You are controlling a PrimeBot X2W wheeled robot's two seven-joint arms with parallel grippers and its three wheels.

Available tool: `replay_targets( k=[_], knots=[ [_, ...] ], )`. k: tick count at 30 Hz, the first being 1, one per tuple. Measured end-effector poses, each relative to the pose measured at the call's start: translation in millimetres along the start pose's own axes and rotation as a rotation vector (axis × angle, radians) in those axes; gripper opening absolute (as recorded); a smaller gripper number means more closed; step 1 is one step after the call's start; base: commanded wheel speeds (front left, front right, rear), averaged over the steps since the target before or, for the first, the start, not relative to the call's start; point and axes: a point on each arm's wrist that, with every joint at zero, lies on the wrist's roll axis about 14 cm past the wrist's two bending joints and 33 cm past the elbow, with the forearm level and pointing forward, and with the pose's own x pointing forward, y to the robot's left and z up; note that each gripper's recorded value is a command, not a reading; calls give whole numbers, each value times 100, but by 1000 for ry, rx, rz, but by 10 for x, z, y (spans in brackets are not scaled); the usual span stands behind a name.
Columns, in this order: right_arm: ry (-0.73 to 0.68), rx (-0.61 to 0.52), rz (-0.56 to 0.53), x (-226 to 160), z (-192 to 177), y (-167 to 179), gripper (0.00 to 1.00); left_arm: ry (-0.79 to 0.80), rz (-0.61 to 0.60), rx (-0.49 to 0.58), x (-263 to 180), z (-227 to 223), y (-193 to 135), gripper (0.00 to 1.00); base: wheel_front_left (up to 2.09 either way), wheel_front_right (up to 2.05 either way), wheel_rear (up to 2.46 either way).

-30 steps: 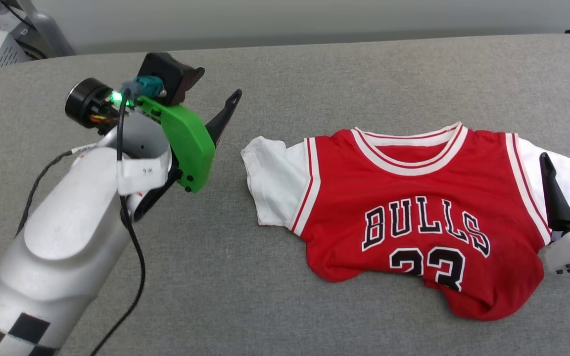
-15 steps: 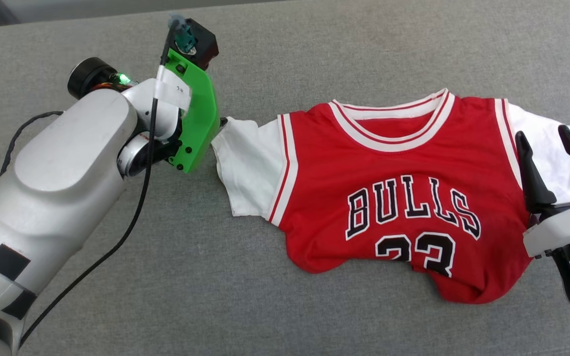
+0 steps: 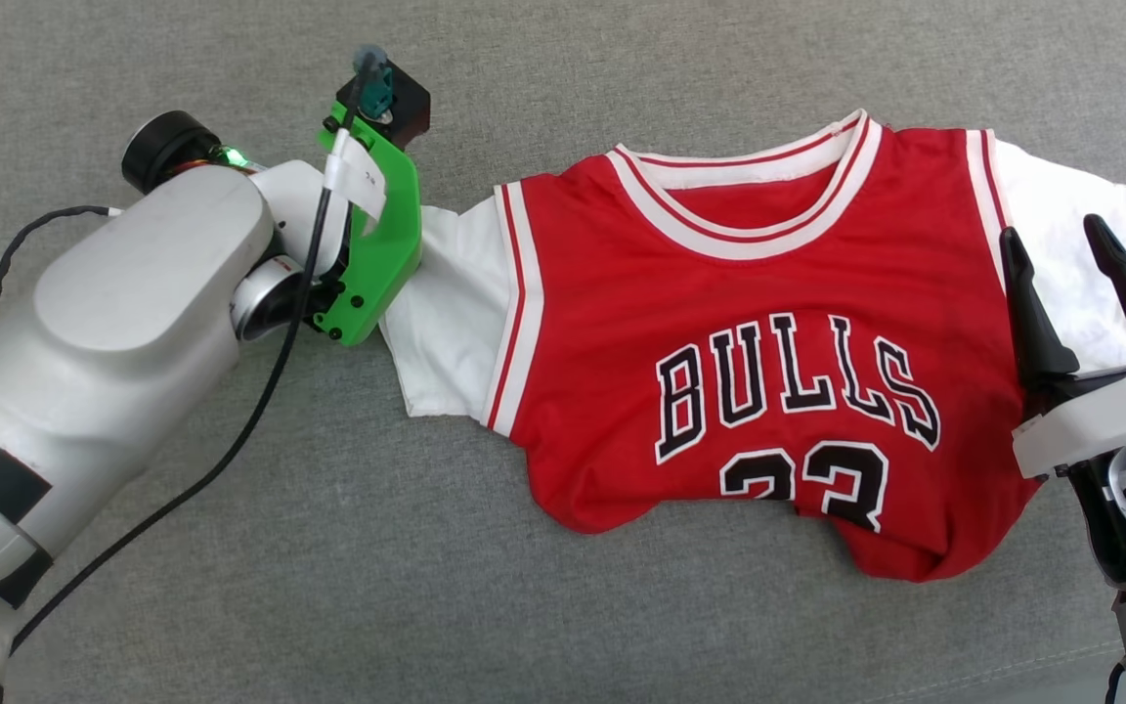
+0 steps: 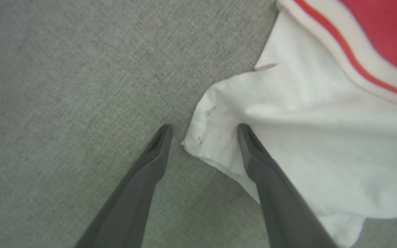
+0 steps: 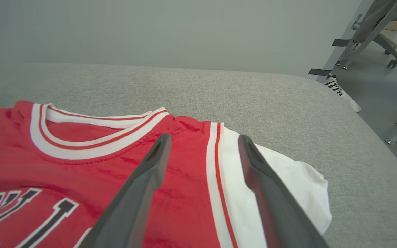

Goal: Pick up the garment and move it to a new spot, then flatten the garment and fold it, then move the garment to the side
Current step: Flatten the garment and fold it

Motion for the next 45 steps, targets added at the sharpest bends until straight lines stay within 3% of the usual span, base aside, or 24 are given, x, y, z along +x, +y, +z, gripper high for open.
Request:
replay_targets(
  k=[1, 2, 11, 20, 27, 31, 39, 45],
  knots=[
    [3, 0, -2, 3, -13, -8, 100, 0, -8, -7, 9, 0, -4, 36, 0, 0, 0],
    [6, 0, -4, 4, -27, -14, 100, -1, -13, -14, 8, 0, 1, 0, 0, 0, 0],
    [-35, -11, -7, 1, 119, -64, 100, -144, 14, 1, -179, 83, 4, 0, 0, 0, 0],
    [-135, -83, -32, -10, 650, -299, 100, -347, 142, -64, -776, 1, 372, 0, 0, 0, 0],
    [-87, -171, 25, 117, 924, -323, 100, -404, 237, -143, -1147, -249, 525, 0, 0, 0, 0],
    [90, -179, 93, 247, 793, -258, 100, -424, 267, -156, -1260, -309, 552, 0, 0, 0, 0],
    [591, -145, 194, 334, 164, -208, 100, -455, 247, -163, -1205, -276, 451, 0, 0, 0, 0],
    [770, -152, 189, 483, -171, -210, 100, -458, 226, -167, -1105, -264, 435, 0, 0, 0, 0]
  ],
)
